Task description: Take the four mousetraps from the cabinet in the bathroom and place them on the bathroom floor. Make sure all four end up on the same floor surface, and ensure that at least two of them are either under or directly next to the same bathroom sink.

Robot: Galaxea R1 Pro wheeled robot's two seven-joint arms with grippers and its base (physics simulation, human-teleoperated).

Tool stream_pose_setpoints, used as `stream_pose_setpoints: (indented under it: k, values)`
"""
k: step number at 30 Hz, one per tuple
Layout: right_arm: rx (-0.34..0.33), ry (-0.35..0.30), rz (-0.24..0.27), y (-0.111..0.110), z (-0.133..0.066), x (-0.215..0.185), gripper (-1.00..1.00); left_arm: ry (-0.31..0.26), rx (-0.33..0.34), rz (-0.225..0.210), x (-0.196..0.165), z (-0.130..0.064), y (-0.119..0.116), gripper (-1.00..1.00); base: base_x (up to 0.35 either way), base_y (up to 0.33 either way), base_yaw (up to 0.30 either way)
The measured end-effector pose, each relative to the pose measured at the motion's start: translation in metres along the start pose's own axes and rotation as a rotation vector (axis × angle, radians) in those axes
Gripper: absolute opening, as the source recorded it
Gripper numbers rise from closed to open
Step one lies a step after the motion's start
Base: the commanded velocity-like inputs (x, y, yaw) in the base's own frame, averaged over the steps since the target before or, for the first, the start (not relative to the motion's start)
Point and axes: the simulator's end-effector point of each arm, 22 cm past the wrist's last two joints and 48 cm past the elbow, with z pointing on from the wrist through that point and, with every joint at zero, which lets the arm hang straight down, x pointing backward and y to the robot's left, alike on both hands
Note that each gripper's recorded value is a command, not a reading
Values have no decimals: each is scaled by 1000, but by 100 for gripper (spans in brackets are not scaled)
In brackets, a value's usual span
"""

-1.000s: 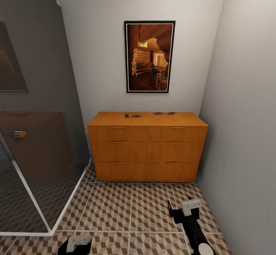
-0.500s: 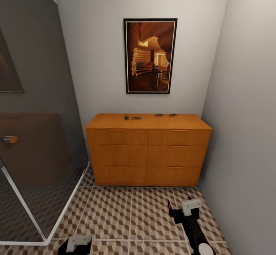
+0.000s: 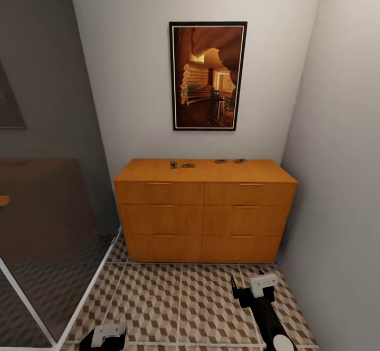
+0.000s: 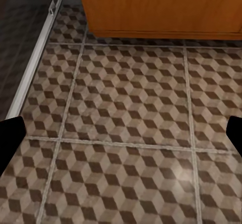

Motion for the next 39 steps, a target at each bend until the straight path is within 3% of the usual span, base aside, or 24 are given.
stream_pose_setpoints:
  k: [28,39]
  values:
    - [0,0,0,0,0,0,100,-1,0,0,0,0,0,100,178,0,0]
    - [-1,5,0,1,0,3,100,0,0,0,0,0,0,100,30,0,0]
